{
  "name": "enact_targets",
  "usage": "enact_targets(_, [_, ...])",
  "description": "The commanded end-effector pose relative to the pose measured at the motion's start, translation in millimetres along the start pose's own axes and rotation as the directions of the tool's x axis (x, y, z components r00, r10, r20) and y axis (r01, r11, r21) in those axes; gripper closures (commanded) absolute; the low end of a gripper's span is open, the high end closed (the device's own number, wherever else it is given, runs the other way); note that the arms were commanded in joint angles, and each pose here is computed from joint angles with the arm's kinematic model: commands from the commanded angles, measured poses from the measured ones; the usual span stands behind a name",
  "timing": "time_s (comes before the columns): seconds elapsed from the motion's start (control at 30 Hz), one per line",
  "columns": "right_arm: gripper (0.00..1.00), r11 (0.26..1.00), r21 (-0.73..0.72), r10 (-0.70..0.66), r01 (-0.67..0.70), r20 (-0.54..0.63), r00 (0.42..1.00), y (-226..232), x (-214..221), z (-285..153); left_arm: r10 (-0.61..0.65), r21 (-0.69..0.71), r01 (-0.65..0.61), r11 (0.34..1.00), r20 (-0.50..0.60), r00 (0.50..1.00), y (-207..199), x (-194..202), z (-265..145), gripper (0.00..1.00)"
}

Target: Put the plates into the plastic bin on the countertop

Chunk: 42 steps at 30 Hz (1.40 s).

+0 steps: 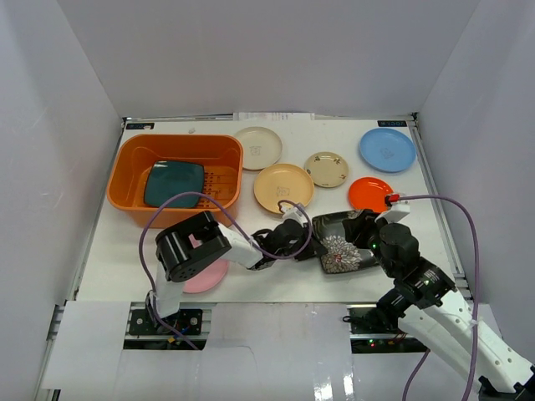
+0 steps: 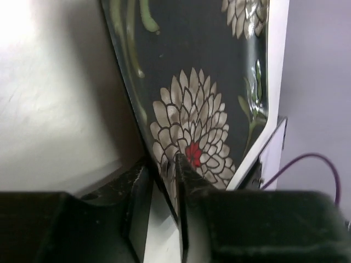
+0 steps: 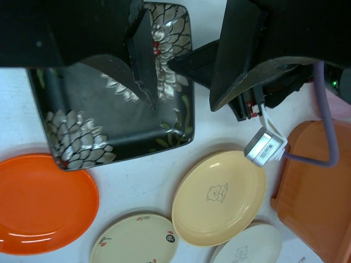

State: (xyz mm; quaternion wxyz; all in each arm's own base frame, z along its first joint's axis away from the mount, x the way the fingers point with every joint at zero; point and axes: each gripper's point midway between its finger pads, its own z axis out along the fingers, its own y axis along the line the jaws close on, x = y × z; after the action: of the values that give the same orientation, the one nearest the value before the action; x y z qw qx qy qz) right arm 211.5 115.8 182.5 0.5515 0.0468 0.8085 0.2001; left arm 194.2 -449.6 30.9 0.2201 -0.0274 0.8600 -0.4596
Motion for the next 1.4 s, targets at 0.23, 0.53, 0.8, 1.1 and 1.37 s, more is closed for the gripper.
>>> enact_targets(0.23, [0.49,0.998,-0.054,0.033,-0.032,0.006,0.999,14,-3,5,0.039,-0.168,-0.031,0.985,0.049,0.998,34,-8,-1,1.0])
enact_targets(0.53, [0.18,0.987,-0.153,0.032,-0.044,-0.083,0.996,32,11,-2,0.049,-0.002,-0.049,0.999,0.128,0.991,-26,-37,-115,1.0])
enact_targets(0.8, [0.02,0.983,-0.178,0.011,-0.053,-0.227,0.974,45,34,7,-0.051,0.129,0.017,0.992,0.267,0.962,-41,-83,-208,1.0])
enact_targets(1.1, [0.26,0.775,-0.557,0.051,-0.297,-0.414,0.909,128,59,-14,0.001,0.196,-0.071,0.978,0.336,0.942,-68,-105,-246,1.0])
enact_targets(1.37, [0.92,0.805,-0.524,0.142,-0.278,-0.285,0.948,132,19,4,0.171,0.08,-0.22,0.972,0.399,0.901,-77,-123,-282,0.67])
